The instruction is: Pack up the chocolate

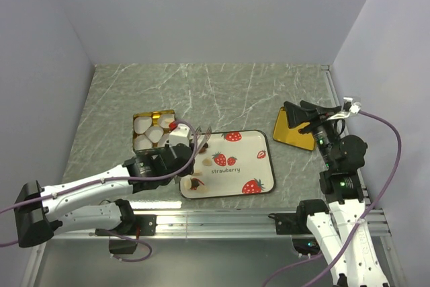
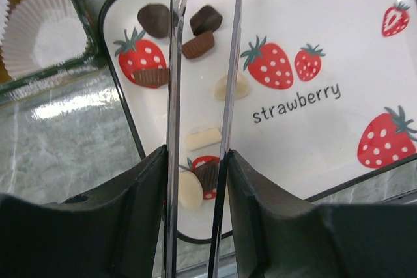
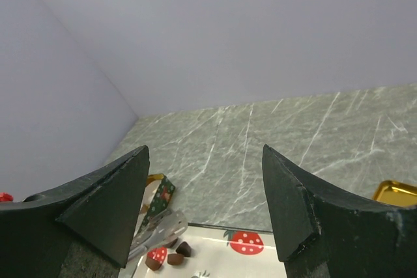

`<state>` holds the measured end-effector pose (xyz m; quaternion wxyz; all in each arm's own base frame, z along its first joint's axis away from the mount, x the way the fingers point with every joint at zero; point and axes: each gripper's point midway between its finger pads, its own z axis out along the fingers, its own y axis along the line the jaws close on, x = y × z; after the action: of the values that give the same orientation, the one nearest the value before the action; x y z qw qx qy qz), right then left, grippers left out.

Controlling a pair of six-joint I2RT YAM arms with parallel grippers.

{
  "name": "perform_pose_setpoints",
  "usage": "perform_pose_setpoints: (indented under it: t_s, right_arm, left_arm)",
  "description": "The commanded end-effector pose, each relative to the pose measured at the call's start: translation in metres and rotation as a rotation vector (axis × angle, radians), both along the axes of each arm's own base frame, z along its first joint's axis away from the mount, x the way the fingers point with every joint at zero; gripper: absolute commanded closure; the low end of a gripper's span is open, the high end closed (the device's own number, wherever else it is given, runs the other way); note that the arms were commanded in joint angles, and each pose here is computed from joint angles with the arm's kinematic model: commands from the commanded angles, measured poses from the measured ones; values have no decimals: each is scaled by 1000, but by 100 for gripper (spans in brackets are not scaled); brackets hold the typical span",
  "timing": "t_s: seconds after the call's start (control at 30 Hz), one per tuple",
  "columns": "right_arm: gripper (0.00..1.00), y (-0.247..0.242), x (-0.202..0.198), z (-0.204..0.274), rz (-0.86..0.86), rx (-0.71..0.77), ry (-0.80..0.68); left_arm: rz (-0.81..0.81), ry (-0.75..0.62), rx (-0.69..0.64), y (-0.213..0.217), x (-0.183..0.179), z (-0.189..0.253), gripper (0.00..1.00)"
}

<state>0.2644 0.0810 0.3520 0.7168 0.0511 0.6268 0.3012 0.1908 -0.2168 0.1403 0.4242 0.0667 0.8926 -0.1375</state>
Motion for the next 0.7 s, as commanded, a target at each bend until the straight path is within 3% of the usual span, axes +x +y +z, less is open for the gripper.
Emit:
perform_pose_setpoints:
  t_s: [0.0,0.67]
  right_arm:
    - [24,-3,-4,-6,-18,-15,13]
    - [24,-13,-22,-8,-68,-27,9]
  left_arm:
    - [15,25,-8,-3,-4,-10,54]
    - [-16,62,59,-11,-5,-35,54]
